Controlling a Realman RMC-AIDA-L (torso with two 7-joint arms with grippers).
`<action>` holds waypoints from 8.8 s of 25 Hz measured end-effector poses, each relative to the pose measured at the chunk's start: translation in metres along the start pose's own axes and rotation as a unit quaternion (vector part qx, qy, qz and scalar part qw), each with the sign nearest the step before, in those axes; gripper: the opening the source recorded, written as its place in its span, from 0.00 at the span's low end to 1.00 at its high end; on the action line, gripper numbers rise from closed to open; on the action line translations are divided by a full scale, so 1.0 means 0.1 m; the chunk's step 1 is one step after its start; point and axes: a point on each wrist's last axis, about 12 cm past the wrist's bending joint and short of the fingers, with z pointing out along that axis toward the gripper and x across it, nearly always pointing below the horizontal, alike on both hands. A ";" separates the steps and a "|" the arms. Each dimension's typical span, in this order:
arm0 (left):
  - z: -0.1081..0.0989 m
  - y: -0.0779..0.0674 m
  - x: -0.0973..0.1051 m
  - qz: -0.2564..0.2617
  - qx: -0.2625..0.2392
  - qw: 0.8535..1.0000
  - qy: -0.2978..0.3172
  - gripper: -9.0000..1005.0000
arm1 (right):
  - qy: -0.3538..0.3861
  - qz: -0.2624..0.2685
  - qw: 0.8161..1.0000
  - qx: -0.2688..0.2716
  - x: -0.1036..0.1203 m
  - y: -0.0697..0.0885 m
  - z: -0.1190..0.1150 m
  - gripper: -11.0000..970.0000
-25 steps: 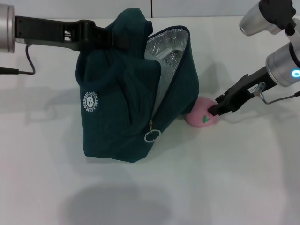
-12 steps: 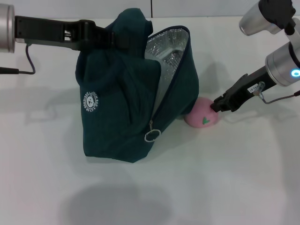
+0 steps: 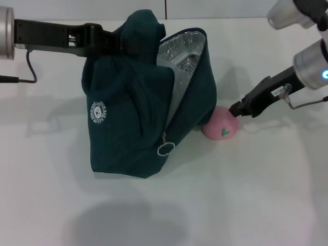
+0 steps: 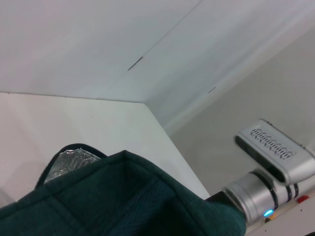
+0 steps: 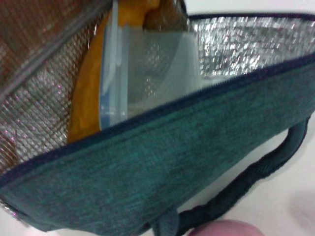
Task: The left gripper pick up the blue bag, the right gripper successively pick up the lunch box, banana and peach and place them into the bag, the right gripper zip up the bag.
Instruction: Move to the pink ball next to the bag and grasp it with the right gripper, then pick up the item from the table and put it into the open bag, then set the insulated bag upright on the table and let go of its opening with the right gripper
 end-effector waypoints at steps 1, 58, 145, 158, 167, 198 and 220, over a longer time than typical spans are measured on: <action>-0.01 0.00 0.00 0.000 -0.001 1.000 0.000 0.04 | -0.003 0.004 1.000 -0.003 0.00 0.00 -0.03 0.07; 0.02 -0.01 -0.01 0.003 0.001 1.000 0.006 0.04 | 0.002 -0.011 1.000 0.015 -0.01 0.04 0.26 0.85; 0.01 -0.03 -0.03 -0.004 0.005 1.000 0.010 0.04 | -0.254 -0.088 0.955 -0.125 -0.18 0.36 -0.45 0.46; 0.01 -0.03 -0.03 -0.006 0.004 1.000 0.010 0.04 | -0.341 0.032 0.934 -0.100 0.33 0.08 -0.82 0.82; 0.02 -0.03 -0.03 -0.006 0.006 1.000 0.011 0.04 | -0.374 0.283 0.872 -0.141 1.21 -0.14 -0.58 0.80; 0.08 -0.06 -0.05 0.001 0.013 1.000 0.019 0.04 | -0.334 0.313 0.872 -0.176 0.76 -0.06 0.28 0.39; 0.07 -0.07 -0.04 0.002 0.014 1.000 0.021 0.04 | -0.370 0.326 0.843 -0.214 1.12 0.07 0.20 0.23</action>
